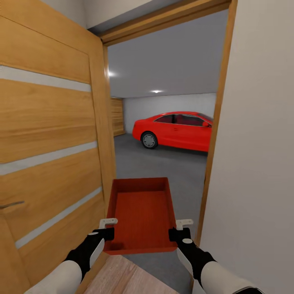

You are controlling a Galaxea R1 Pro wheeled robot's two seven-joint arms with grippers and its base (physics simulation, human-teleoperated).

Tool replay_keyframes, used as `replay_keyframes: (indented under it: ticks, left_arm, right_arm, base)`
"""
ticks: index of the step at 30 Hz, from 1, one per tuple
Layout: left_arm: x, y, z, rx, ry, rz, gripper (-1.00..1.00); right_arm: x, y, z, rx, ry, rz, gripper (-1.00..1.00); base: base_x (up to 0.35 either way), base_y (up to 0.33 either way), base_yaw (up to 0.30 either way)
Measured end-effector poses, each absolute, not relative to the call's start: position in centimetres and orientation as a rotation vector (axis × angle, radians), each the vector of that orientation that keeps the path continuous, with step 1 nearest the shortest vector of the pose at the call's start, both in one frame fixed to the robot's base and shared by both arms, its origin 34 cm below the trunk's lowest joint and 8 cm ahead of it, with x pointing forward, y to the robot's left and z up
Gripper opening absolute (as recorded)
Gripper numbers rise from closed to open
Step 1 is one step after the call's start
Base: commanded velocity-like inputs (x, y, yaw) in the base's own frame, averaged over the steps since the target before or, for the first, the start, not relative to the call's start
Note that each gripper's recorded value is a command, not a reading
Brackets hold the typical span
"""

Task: Move the two storage containers from the living room to the garage. In the garage, place one container on the floor and stack the other container on top of it (either order is fine).

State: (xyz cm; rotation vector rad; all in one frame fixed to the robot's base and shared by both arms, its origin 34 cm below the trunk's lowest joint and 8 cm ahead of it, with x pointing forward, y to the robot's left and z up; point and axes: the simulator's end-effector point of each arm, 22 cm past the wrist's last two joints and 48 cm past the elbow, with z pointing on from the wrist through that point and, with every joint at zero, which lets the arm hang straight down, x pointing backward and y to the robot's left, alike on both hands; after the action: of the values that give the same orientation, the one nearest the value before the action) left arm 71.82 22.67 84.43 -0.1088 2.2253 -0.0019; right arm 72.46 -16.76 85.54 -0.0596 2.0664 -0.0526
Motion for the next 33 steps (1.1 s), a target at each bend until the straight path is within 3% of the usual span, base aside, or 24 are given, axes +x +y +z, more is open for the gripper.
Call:
replay_keyframes:
  ticks: [8,33]
  left_arm:
    - [71.80,22.65,84.40,-0.110,2.226,-0.002,-1.00]
    - [71.78,22.65,84.38,-0.110,2.227,-0.003,-1.00]
  right_arm:
    - [72.45,-16.78,85.53,-0.060,2.068,-0.054,-1.00]
    - [72.45,-16.78,85.53,-0.061,2.068,-0.054,-1.00]
  base:
    - [0.154,0.270,-0.097]
    - [0.162,0.280,-0.281]
